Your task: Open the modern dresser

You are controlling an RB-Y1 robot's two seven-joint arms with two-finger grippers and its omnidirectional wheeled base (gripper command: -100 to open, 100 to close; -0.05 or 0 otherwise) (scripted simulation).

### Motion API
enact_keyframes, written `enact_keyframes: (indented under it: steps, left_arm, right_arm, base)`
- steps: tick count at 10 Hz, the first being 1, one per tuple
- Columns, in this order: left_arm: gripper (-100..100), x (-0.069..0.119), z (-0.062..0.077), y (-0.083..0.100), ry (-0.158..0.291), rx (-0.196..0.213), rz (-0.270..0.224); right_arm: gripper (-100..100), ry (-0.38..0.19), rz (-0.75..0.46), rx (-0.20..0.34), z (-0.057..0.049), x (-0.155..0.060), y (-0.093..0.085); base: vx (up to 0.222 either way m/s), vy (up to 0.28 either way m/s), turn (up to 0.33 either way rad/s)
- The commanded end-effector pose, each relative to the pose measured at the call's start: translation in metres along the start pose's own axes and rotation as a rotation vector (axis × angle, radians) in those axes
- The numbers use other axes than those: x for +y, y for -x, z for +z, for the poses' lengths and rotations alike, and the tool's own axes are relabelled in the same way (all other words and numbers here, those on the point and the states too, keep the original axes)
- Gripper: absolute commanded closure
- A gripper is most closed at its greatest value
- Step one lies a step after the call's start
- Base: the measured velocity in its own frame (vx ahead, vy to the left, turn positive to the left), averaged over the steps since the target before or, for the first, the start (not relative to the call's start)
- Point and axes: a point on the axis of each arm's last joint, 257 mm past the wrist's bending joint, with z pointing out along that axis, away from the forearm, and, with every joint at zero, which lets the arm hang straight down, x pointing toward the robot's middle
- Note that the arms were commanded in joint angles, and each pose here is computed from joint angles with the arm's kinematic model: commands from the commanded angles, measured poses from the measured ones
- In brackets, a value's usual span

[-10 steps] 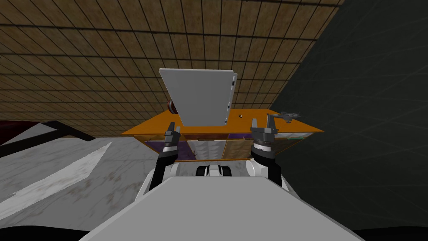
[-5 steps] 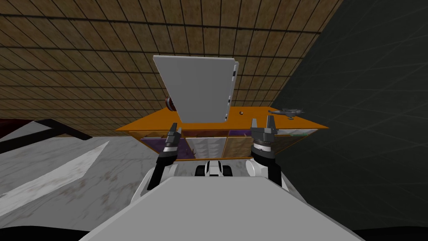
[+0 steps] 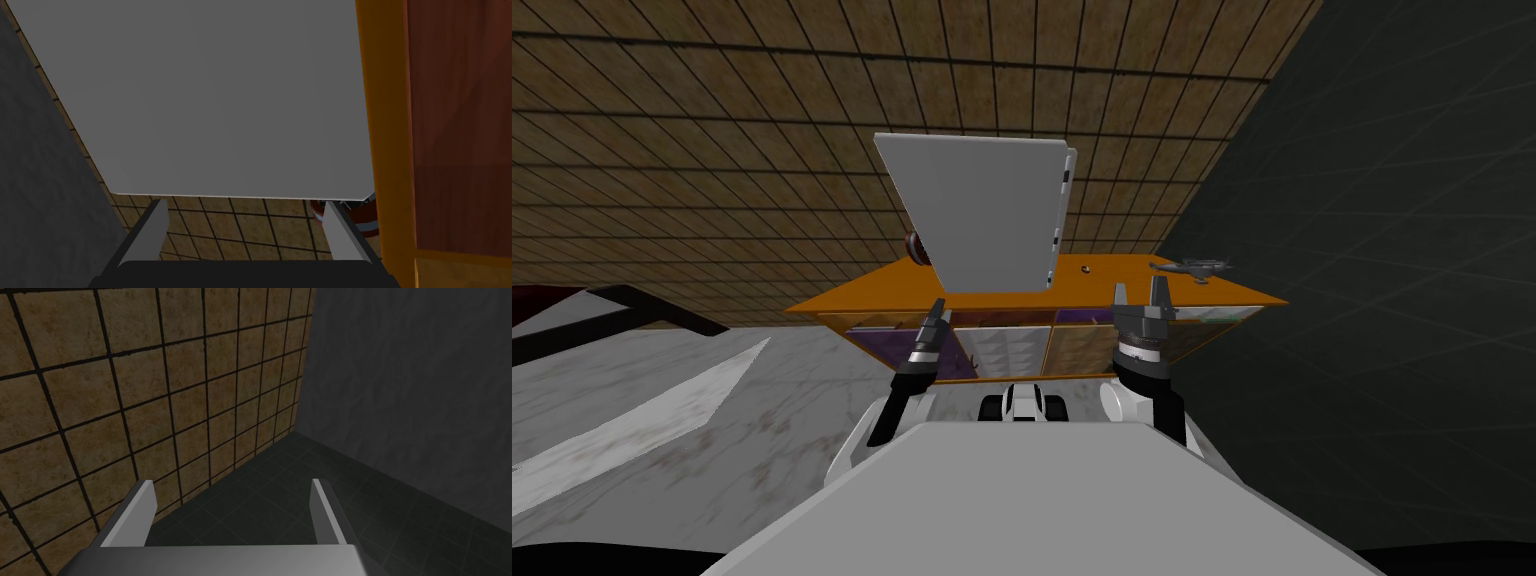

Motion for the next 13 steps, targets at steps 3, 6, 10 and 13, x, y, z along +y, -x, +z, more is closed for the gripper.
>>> enact_keyframes:
  steps: [3, 6, 10, 13]
  left_arm:
    - [-100, 0.034, -0.005, -0.010, 0.057, 0.006, -0.015]
    - [-100, 0.051, -0.008, -0.015, 0.088, 0.002, -0.030]
    - [-100, 0.078, -0.014, -0.024, 0.135, 0.025, -0.029]
    - [-100, 0.101, -0.020, -0.031, 0.177, 0.046, -0.026]
  right_arm:
    - [0, 0.000, 0.000, 0.000, 0.000, 0.000, 0.000]
    - [0, 0.000, 0.000, 0.000, 0.000, 0.000, 0.000]
    - [0, 0.000, 0.000, 0.000, 0.000, 0.000, 0.000]
    - [0, 0.000, 0.000, 0.000, 0.000, 0.000, 0.000]
  base:
    - [-0.020, -0.025, -0.012]
    - [-0.016, -0.024, -0.011]
    - [-0.020, -0.027, -0.013]
    - [-0.018, -0.025, -0.015]
